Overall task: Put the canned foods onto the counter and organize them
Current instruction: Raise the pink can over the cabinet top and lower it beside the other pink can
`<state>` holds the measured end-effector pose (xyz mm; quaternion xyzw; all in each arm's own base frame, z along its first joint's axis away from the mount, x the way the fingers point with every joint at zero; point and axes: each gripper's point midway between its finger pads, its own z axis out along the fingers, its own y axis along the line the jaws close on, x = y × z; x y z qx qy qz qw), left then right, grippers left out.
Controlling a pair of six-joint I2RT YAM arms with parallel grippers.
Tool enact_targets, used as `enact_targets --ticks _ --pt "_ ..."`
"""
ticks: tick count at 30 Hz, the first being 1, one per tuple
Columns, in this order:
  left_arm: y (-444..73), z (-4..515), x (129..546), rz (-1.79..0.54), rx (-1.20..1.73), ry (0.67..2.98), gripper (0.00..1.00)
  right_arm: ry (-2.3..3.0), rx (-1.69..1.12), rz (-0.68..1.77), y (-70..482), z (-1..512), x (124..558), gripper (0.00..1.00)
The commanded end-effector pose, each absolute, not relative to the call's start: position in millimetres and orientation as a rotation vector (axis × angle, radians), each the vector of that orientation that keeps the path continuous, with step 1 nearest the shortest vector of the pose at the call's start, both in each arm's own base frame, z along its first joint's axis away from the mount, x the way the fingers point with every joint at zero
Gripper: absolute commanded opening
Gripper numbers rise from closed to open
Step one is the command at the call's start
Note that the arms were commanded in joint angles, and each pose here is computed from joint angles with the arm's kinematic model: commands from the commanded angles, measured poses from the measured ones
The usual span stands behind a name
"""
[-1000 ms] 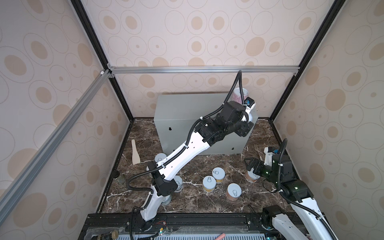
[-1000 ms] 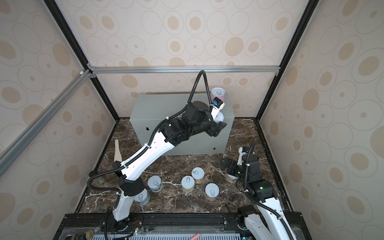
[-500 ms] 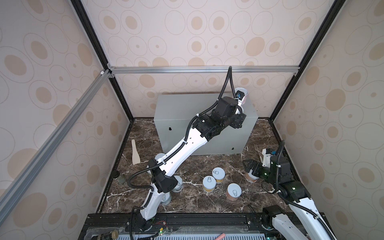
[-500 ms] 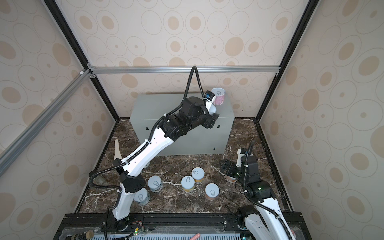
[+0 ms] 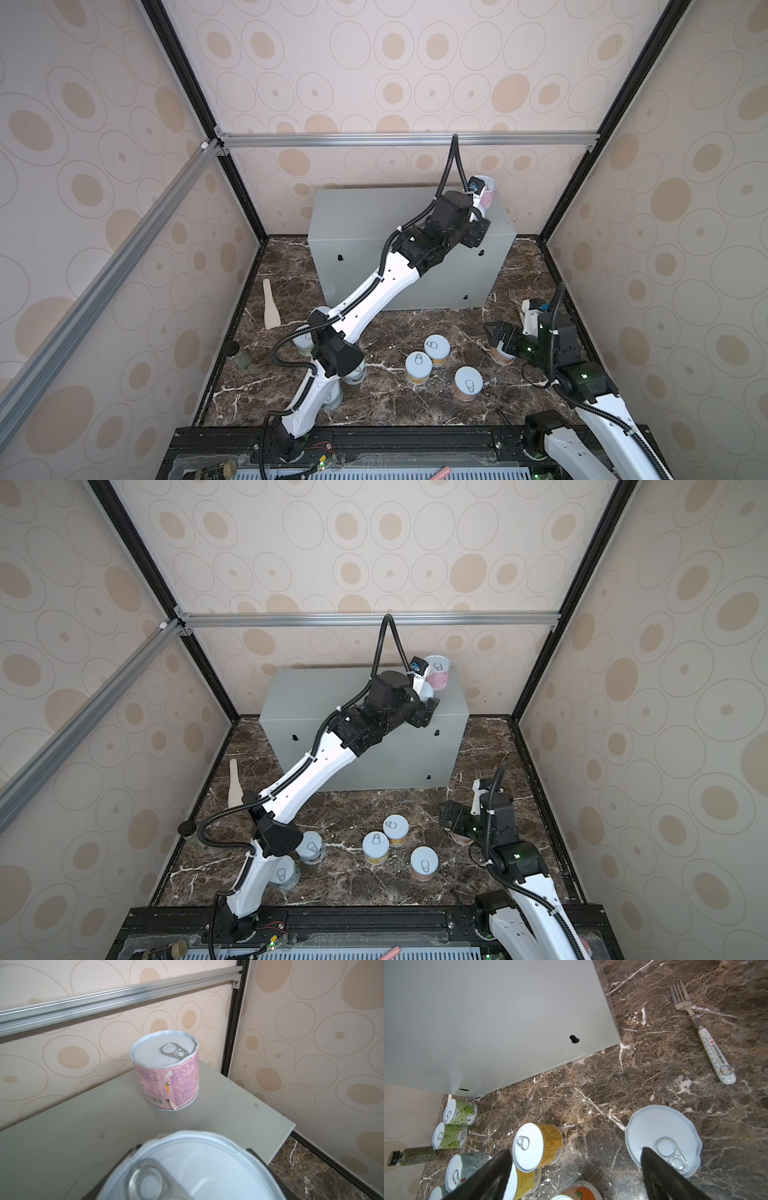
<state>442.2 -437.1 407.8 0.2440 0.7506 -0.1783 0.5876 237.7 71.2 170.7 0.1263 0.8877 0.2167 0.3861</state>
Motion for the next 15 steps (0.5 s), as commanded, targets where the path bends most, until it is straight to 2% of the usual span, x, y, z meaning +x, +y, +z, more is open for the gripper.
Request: enact_targets --ticks 1,7,15 --pt "-426.6 430.3 454.9 -0.434 0.504 1.691 0.59 2.266 0.314 0.546 70.9 165.6 239.1 0.99" --pt "-423.2 417.6 468.7 -0.426 0.501 1.710 0.70 2.274 0.313 0.550 72.1 164.2 241.0 0.99" --pt "-428.0 406.6 471.2 -0.437 0.525 1.726 0.89 2.279 0.313 0.545 71.9 162.7 241.5 0.99"
